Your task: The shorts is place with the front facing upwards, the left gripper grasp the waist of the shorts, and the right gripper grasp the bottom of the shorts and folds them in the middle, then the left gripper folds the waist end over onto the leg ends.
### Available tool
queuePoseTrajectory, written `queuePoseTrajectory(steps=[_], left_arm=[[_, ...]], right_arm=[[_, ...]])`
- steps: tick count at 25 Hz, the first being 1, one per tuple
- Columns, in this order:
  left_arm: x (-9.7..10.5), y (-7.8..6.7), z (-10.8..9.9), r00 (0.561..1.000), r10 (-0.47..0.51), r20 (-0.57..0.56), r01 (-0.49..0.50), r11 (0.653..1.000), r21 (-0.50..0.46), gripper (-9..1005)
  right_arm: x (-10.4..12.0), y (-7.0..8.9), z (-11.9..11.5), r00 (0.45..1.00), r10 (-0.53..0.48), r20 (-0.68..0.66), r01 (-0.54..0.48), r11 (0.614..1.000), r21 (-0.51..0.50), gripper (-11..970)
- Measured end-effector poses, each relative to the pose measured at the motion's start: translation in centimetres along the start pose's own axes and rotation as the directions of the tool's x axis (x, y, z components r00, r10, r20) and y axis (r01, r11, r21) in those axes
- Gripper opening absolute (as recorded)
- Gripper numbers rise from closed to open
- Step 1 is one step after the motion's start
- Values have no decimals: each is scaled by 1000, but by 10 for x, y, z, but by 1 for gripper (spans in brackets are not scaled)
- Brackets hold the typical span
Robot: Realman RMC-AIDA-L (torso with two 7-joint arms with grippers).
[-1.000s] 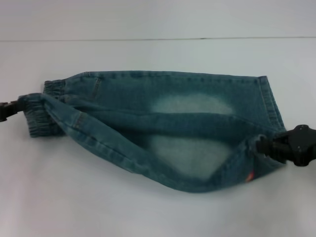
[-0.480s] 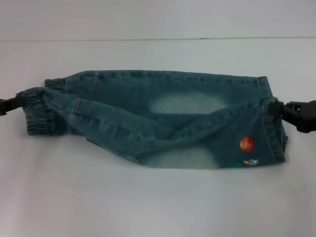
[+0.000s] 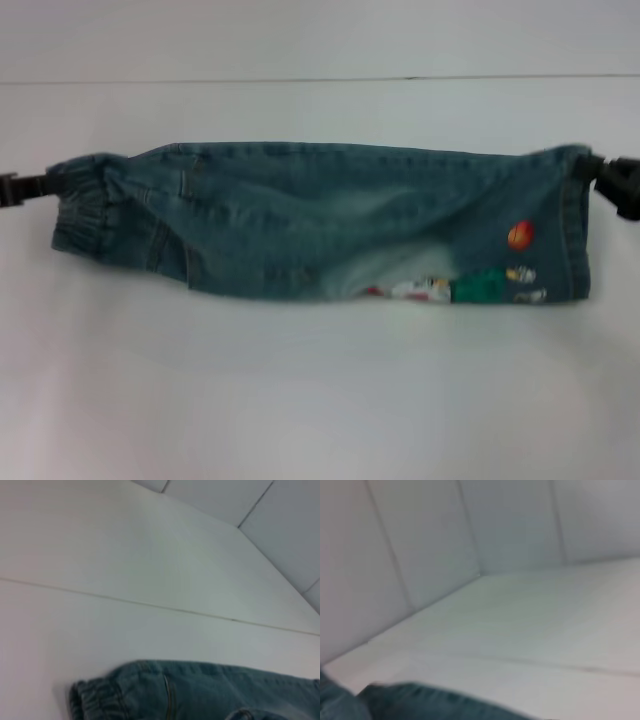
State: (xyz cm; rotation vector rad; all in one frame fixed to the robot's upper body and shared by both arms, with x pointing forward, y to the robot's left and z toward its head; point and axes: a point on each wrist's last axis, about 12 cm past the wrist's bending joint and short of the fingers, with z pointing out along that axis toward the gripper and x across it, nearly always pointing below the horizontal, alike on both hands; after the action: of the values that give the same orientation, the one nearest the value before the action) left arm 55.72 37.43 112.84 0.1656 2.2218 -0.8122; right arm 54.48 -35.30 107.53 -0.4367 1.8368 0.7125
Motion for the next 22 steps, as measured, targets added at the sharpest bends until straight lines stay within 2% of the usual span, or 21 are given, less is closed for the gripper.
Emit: queuePoseTrajectory(steps=[7,13,22], left_arm=[[-18,-2,14,1000,9,28,-8,999,-39,19],[-20,-1,35,1000,21,19,-18,994,-105,20],[-23,1,47,998,34,57,-24,985,-173,24]], right_arm=[[0,-3,11,999,-5,33,4,999,53,11],[3,-2,26,999,-11,49,6,994,111,11],[9,2,48,995,-61,83,44,980,196,10]])
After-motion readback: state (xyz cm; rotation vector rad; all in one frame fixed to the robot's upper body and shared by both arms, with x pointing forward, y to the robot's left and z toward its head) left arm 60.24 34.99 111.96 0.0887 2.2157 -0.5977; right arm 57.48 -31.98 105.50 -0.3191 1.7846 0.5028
